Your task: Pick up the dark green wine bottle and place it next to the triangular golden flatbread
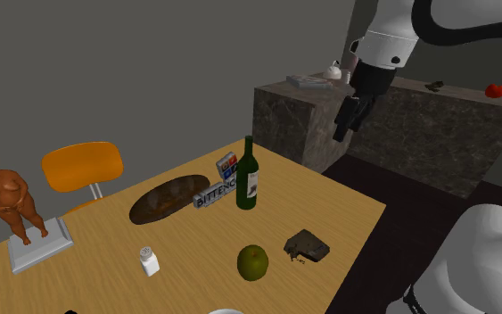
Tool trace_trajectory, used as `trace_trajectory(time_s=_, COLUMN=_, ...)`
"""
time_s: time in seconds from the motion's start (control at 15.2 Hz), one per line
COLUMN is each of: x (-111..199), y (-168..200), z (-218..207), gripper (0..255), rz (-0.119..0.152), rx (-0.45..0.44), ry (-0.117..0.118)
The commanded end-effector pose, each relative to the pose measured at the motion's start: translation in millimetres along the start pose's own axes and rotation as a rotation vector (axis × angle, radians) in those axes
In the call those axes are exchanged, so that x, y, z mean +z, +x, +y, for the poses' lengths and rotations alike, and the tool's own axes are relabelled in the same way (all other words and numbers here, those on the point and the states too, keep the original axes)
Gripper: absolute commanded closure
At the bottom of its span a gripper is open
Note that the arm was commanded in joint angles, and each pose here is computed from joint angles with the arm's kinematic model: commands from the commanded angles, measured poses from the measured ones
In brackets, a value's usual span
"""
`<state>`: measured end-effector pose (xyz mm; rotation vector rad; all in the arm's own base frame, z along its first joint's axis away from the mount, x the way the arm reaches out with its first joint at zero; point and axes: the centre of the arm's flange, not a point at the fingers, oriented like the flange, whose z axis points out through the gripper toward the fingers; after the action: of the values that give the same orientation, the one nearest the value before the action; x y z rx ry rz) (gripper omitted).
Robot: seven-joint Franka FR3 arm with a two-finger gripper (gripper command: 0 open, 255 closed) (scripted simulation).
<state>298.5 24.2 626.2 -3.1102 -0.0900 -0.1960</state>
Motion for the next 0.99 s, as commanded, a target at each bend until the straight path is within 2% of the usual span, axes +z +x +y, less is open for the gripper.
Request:
trace_trajectory(time_s=0.0, x=0.0, y=0.0, z=0.0, gripper=0, rz=0.0, rx=0.0, ry=0.0)
trace_trajectory(time_s=0.92, x=85.6, y=167.6, z=8.8, gripper=0, rz=-0.026, rx=0.015, ry=-0.011)
